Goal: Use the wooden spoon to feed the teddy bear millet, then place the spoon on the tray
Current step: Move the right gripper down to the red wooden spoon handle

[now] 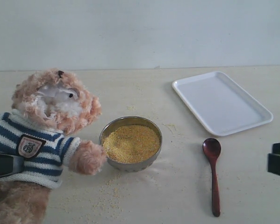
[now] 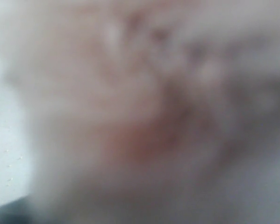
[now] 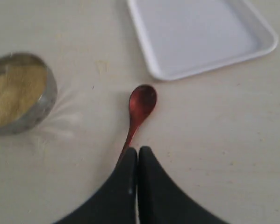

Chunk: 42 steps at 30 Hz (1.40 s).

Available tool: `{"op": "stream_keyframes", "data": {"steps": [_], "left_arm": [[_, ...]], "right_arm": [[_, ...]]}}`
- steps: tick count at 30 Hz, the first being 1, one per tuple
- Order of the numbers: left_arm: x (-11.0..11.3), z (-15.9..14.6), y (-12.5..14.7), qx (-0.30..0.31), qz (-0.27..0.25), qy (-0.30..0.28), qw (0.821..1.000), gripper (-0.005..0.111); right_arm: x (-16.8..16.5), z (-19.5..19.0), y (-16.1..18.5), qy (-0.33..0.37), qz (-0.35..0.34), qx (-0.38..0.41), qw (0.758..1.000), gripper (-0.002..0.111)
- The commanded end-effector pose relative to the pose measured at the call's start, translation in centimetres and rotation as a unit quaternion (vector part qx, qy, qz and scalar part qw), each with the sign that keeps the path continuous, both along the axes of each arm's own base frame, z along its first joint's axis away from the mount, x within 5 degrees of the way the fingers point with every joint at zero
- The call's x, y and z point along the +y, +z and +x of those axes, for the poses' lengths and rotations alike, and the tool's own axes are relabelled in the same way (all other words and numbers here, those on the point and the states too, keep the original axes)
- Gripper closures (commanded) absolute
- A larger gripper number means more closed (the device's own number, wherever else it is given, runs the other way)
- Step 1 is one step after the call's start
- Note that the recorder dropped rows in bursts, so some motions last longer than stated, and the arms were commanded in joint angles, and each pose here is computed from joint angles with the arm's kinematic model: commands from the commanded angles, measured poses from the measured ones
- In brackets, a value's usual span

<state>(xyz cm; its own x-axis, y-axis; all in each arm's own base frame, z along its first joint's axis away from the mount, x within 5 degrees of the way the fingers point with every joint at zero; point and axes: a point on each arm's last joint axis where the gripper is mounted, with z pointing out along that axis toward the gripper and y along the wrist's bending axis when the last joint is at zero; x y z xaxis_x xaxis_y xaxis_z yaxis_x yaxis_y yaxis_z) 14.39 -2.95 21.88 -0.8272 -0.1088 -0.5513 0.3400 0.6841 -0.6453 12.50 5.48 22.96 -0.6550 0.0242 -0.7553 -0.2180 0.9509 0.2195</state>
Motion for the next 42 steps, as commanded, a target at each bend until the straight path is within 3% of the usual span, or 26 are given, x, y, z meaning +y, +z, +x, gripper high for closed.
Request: {"op": "stream_keyframes", "data": {"steps": [1,3,4,7,11,18,29,34,40,42], "left_arm": [[-0.1,-0.1,0.2,-0.002,-0.013,0.004,1.000,0.102],[-0.1,-0.1,0.2,-0.002,-0.013,0.004,1.000,0.102],[-0.1,-0.1,0.2,-0.002,-0.013,0.004,1.000,0.102],[-0.1,-0.1,0.2,-0.002,-0.013,0.004,1.000,0.102],[-0.1,-0.1,0.2,-0.002,-0.013,0.004,1.000,0.102],[-0.1,-0.1,0.2,-0.002,-0.013,0.004,1.000,0.102],[-0.1,-0.1,0.2,-0.003,-0.012,0.003,1.000,0.102],[-0.1,-0.1,0.2,-0.003,-0.012,0.003,1.000,0.102],[-0.1,-0.1,0.2,-0.003,-0.012,0.003,1.000,0.102],[-0.1,-0.1,0.2,-0.003,-0.012,0.003,1.000,0.102]], "right_arm": [[4.5,2.3,-0.9,0.105,-0.035,0.022,0.994,0.101],[6.6,3.0,-2.3,0.138,-0.033,0.027,0.990,0.079],[7.3,3.2,-3.3,0.143,-0.036,0.045,0.988,0.063],[8.0,3.5,-5.0,0.135,-0.039,0.086,0.986,0.044],[8.1,3.7,-6.5,0.130,-0.056,0.123,0.982,0.045],[8.4,4.0,-6.3,0.105,-0.018,0.113,0.988,0.046],[8.6,4.6,-5.8,0.172,-0.066,0.028,0.983,0.047],[7.3,5.2,-5.9,0.116,-0.093,-0.044,0.988,0.047],[6.2,3.9,-7.6,0.073,-0.068,0.014,0.995,0.047],[6.3,3.5,-7.7,0.075,-0.072,0.000,0.995,0.047]]}}
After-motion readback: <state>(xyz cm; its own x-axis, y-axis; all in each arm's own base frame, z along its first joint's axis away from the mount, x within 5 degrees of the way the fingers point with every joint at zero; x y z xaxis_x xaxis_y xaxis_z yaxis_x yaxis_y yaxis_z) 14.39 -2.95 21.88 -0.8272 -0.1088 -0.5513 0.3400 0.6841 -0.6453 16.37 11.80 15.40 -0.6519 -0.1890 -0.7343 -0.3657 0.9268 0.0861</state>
